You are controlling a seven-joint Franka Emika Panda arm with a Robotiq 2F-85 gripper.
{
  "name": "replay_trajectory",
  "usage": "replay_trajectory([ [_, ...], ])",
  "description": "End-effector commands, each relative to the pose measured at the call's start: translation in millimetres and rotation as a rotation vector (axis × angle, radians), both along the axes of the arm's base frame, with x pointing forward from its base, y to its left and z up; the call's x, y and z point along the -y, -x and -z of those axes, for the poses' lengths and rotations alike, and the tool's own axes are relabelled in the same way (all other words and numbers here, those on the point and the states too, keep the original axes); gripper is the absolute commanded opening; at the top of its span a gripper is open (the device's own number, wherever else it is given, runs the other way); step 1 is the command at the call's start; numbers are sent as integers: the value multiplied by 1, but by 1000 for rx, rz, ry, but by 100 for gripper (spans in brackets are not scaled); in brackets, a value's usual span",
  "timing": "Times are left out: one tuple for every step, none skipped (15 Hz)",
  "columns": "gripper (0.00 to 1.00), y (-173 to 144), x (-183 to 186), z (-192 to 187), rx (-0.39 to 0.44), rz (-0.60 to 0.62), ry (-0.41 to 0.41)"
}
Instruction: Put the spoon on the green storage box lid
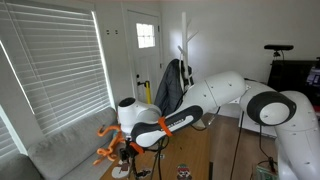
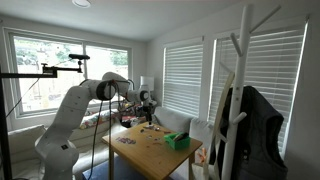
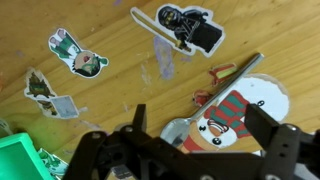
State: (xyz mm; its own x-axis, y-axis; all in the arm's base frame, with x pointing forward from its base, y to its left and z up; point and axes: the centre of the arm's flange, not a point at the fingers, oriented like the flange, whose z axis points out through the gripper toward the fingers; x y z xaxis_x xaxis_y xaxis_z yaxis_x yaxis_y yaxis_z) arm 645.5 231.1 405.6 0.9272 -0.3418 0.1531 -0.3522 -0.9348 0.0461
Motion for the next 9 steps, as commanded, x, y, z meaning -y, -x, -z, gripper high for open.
replay_trajectory([
  [100,-5,3,-2,14,33,-44],
  [100,-10,8,1,2,116,-40],
  [100,-14,12,5,4,169,-51],
  [100,-17,17,11,-6,226,-42],
  [100,-20,22,18,-21,275,-46],
  [100,-22,25,23,-30,312,-50],
  [100,-26,27,30,-35,329,-53],
  [99,-29,27,35,-37,342,-50],
  [96,-33,26,39,-29,349,-33],
])
